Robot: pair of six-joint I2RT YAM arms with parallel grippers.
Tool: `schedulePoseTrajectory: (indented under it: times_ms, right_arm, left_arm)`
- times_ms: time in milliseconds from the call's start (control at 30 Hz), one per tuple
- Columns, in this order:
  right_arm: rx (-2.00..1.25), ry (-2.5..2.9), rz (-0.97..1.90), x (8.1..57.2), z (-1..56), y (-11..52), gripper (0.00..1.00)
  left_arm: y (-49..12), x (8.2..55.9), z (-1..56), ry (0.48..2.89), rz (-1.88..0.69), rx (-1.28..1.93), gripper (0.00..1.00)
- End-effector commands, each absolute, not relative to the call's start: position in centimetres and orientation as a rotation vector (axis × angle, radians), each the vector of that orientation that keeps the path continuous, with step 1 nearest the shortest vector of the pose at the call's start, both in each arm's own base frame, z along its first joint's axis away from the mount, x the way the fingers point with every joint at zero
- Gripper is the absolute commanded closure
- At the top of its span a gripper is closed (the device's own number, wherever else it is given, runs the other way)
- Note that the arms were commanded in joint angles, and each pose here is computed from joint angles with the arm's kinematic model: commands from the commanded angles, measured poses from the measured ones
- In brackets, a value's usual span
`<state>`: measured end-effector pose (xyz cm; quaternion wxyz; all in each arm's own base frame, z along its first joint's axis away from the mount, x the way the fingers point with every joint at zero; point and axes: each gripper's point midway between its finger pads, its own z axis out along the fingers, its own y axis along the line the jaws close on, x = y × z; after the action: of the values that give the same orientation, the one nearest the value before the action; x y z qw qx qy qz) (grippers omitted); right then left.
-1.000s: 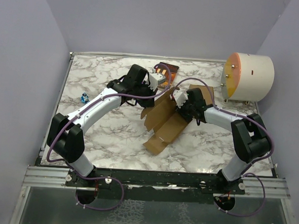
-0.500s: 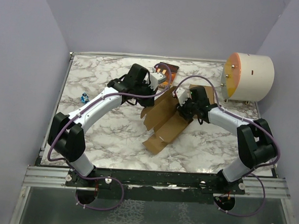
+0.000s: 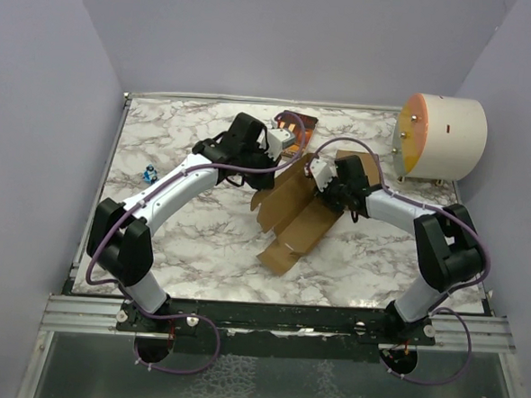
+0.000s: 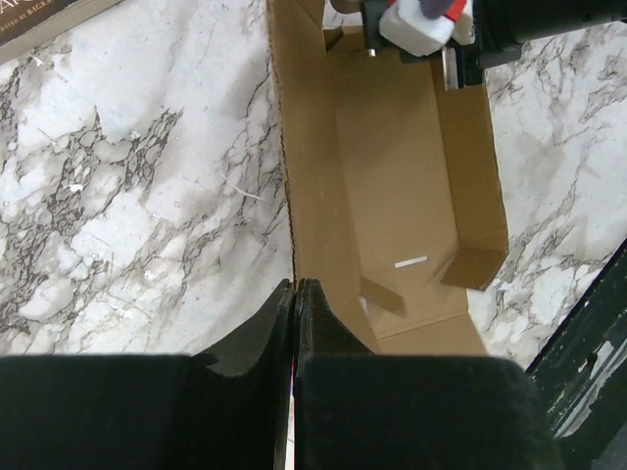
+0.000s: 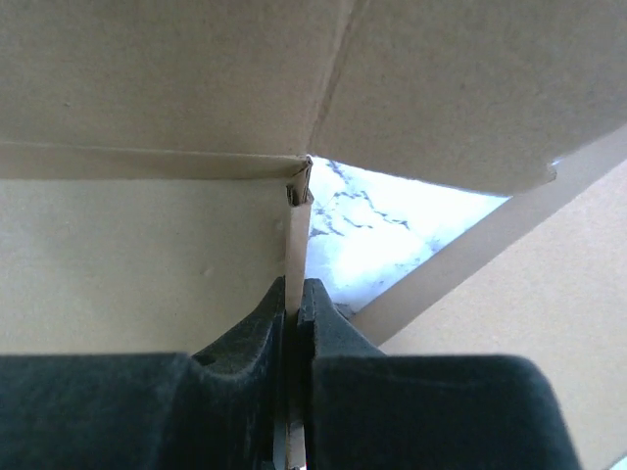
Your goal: Fold the paper box
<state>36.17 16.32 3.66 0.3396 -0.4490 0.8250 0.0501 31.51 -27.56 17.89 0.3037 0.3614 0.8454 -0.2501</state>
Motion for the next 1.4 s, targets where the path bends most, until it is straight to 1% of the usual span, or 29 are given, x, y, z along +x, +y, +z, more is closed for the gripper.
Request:
schedulePoseTrajectory:
  times_ms: [0,67,167,233,367,533,700,900,1067,1267,1300,1367]
  right_arm:
    - [-1.154,2.163,-0.128,37.8,2.8,13.0,0.99]
    - [-1.158,2.138,-0.195,38.1,3.2,12.5,0.99]
    - [-1.173,2.136,-0.161,37.7,3.1,13.1,0.99]
    - [-1.186,2.148,-0.091,37.2,2.7,13.9,0.99]
    - [-1.232,2.179,0.139,35.2,1.9,16.4,0.99]
    - [-1.227,2.194,0.231,34.4,1.9,17.4,0.99]
    - [-1.216,2.2,0.199,34.7,1.7,17.0,0.99]
    - [-1.247,2.259,0.135,34.3,-0.5,16.2,0.99]
    - [-1.277,2.289,0.167,33.4,-1.4,16.5,0.99]
    - [-1.259,2.251,0.207,33.7,0.0,17.3,0.99]
    - [-1.248,2.239,0.226,33.8,0.6,17.5,0.98]
    - [-1.232,2.217,0.258,34.0,1.5,17.9,0.9]
  left_arm:
    - [-28.0,31.7,19.0,2.218,-0.671,0.955,1.0]
    - [-28.0,31.7,19.0,2.217,-0.679,0.956,1.0]
    - [-28.2,31.6,19.1,2.213,-0.689,0.957,1.0]
    - [-28.2,31.6,19.2,2.208,-0.695,0.957,1.0]
    - [-28.2,31.4,19.3,2.206,-0.699,0.951,1.0]
    - [-28.0,31.4,19.3,2.211,-0.694,0.939,1.0]
    - [-28.0,31.6,19.4,2.215,-0.691,0.928,1.0]
    - [-28.3,31.7,19.7,2.21,-0.705,0.924,1.0]
    - [-28.1,31.7,19.6,2.213,-0.698,0.924,1.0]
    - [-27.7,32.0,19.5,2.221,-0.682,0.906,1.0]
    - [-27.6,32.0,19.5,2.222,-0.677,0.902,1.0]
    - [-27.3,32.1,19.3,2.233,-0.667,0.896,1.0]
